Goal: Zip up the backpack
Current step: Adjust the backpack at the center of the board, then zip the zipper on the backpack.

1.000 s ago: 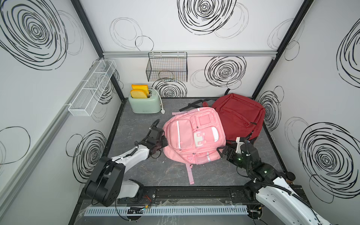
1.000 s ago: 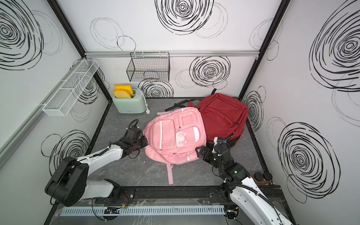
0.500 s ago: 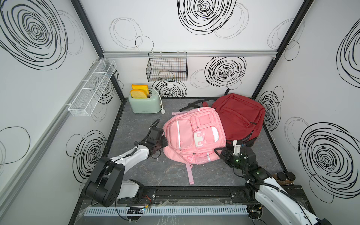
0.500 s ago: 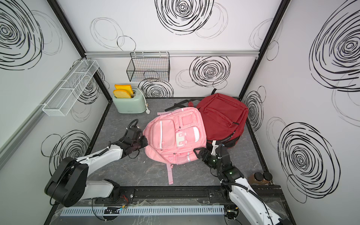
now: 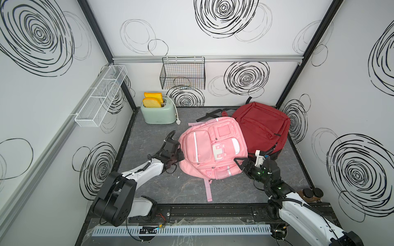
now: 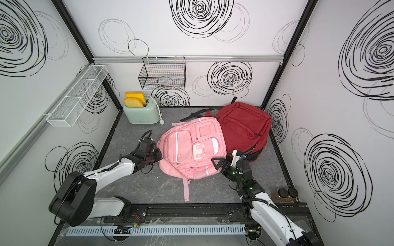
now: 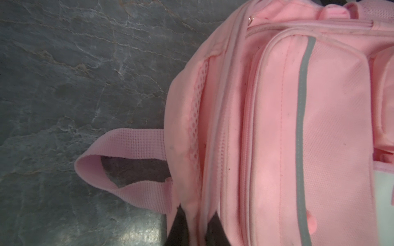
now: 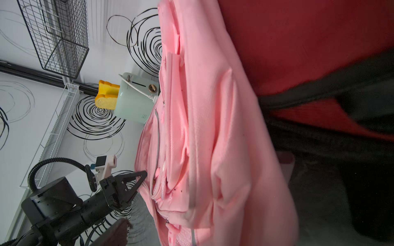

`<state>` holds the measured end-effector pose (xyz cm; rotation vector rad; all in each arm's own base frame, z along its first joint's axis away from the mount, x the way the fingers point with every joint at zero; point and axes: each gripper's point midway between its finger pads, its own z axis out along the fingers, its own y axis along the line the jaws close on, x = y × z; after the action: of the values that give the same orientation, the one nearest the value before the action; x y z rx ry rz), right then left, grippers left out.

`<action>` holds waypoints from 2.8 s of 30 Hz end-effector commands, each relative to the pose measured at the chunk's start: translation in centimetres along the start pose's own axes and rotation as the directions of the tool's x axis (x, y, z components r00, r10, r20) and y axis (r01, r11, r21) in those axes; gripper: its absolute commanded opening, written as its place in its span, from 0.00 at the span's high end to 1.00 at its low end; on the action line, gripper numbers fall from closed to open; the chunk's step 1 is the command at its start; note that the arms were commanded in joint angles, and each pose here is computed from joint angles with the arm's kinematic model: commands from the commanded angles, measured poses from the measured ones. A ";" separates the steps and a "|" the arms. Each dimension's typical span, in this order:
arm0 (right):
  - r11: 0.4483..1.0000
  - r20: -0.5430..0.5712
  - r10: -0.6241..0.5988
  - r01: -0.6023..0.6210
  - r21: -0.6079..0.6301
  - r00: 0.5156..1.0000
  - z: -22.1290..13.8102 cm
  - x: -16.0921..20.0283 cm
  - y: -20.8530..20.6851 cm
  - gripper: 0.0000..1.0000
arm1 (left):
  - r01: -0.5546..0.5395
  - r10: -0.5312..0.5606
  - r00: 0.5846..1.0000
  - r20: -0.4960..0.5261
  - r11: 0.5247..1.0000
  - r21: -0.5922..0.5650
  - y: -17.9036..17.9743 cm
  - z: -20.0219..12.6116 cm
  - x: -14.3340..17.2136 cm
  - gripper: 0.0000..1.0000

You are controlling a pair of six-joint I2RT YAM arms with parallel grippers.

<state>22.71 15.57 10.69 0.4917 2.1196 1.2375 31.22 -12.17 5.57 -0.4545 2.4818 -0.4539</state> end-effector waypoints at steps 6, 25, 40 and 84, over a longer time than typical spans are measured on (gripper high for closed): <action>0.993 0.081 -0.032 0.041 -0.109 0.996 0.4 -1.8 2.4 0.29 | -0.017 0.011 0.999 0.050 0.993 0.121 -3.5 -1.0 -1.3 1.00; 0.979 0.112 -0.074 0.093 -0.179 0.991 -1.7 -2.5 6.6 1.00 | -0.092 0.060 0.984 0.166 0.977 0.191 -4.5 -6.4 -2.5 0.60; 0.991 0.240 0.005 0.028 -0.131 0.971 -1.8 -3.1 8.1 1.00 | -0.044 0.022 0.995 0.096 0.971 0.233 -2.6 -11.6 3.3 0.44; 0.988 0.187 -0.124 0.139 -0.070 0.975 -0.4 -3.5 10.9 1.00 | -0.490 0.464 0.871 0.160 0.842 0.228 -11.9 -10.3 18.7 0.45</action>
<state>24.10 18.15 16.42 0.4505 2.0538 1.0961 12.51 -26.63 7.35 0.3258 2.3681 -0.4838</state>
